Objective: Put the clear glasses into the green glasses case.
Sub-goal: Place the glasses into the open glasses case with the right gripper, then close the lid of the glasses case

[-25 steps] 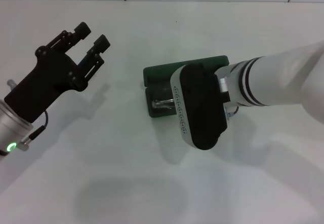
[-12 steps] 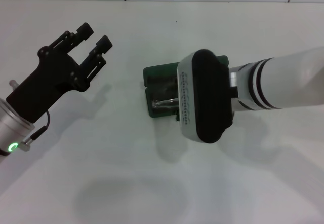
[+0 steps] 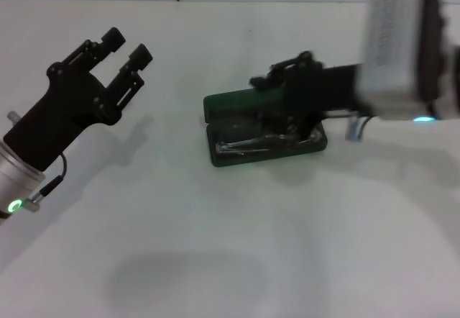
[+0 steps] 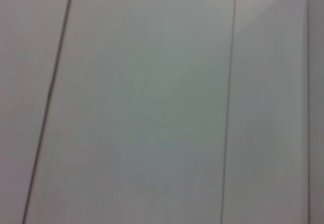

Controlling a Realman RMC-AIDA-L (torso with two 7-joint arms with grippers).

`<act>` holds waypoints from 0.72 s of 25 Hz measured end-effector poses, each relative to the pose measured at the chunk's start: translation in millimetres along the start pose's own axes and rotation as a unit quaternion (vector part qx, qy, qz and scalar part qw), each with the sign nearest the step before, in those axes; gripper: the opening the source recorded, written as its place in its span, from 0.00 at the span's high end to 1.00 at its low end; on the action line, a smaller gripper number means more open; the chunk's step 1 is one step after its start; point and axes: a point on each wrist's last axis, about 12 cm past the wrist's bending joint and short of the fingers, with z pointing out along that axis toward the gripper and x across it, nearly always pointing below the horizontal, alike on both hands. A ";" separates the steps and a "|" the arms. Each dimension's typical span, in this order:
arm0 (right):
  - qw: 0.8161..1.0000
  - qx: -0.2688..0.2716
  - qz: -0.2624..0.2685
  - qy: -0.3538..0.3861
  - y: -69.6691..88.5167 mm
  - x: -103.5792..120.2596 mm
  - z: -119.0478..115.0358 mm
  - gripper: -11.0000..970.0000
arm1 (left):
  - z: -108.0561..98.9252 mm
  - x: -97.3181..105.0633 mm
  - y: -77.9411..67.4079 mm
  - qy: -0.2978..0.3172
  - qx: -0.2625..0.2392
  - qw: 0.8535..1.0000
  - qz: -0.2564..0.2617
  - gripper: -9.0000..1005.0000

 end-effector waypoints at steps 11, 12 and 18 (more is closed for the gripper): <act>0.964 0.016 0.223 -0.141 -1.4 128.8 -54.8 0.55 | 19.5 7.7 12.0 0.041 -0.030 0.999 0.010 0.46; 0.963 0.010 0.227 -0.144 3.5 135.0 -56.5 0.55 | 29.2 10.1 14.3 0.058 -0.029 0.998 0.010 0.46; 0.967 -0.035 0.219 -0.122 29.0 152.0 -61.6 0.55 | 90.5 18.6 29.8 0.163 -0.035 0.986 -0.018 0.46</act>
